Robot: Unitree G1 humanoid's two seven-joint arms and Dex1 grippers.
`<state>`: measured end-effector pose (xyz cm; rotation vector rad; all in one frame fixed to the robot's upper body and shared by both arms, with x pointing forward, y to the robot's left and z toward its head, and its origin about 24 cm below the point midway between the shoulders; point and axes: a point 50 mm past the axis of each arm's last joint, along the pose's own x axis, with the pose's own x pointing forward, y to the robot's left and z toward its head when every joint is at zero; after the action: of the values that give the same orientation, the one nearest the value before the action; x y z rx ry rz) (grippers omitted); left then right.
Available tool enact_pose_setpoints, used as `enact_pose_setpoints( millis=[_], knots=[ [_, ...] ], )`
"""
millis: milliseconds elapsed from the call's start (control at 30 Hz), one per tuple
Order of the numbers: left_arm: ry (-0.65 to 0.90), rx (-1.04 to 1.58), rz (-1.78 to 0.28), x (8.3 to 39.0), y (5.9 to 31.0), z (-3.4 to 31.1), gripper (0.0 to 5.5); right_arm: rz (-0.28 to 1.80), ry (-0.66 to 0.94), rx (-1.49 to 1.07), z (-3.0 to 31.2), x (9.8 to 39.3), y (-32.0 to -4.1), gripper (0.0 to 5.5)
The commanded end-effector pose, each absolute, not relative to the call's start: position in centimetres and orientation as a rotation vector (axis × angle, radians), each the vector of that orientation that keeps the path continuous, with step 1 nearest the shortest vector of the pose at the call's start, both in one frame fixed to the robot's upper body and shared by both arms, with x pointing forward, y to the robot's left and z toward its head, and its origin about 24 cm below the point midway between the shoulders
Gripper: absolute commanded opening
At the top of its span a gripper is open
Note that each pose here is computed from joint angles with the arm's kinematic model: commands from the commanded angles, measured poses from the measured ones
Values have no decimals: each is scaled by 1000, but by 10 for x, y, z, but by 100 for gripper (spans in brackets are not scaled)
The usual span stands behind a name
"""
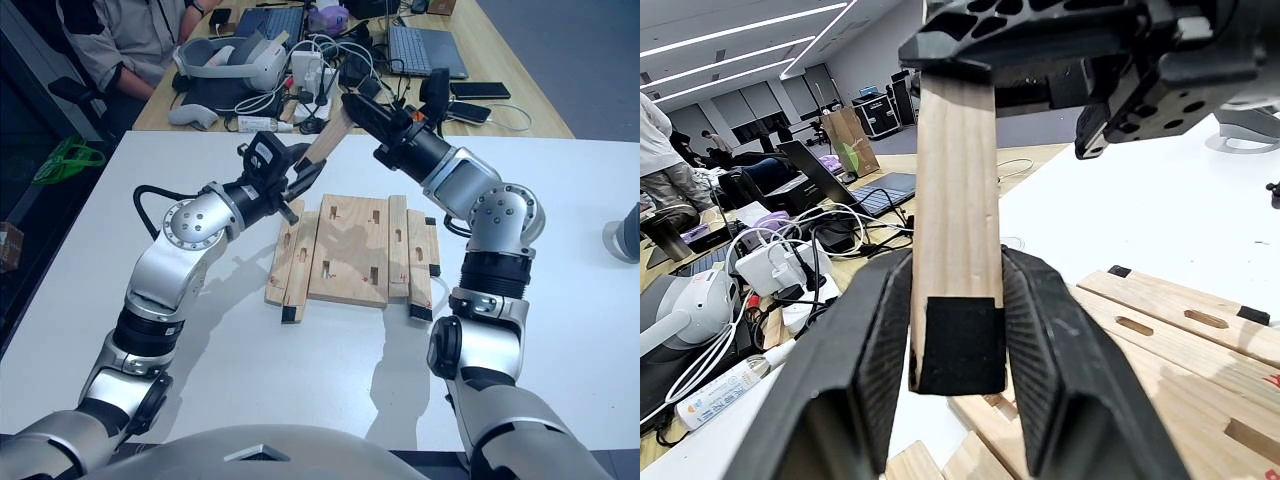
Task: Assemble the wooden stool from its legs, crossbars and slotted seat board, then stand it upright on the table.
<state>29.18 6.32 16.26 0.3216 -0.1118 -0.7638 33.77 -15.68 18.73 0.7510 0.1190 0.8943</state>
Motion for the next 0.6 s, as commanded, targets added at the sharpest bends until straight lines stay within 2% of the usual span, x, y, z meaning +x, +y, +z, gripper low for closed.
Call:
enact_pose_setpoints(
  millis=[33,67,233,367,467,600],
  knots=[
    [-112,350,-774,293,64,161,129,870,92,732,195,337,-164,42],
    [-115,346,-773,293,65,161,165,875,90,734,195,336,-163,41],
    [-75,353,-804,292,64,156,248,790,77,683,194,336,-161,38],
    [-11,362,-756,296,72,149,255,546,60,439,186,329,-160,38],
    [42,332,-630,305,90,144,255,355,74,95,162,303,-168,38],
    [70,245,-557,310,100,144,255,146,135,-184,131,276,-191,38]
  ],
)
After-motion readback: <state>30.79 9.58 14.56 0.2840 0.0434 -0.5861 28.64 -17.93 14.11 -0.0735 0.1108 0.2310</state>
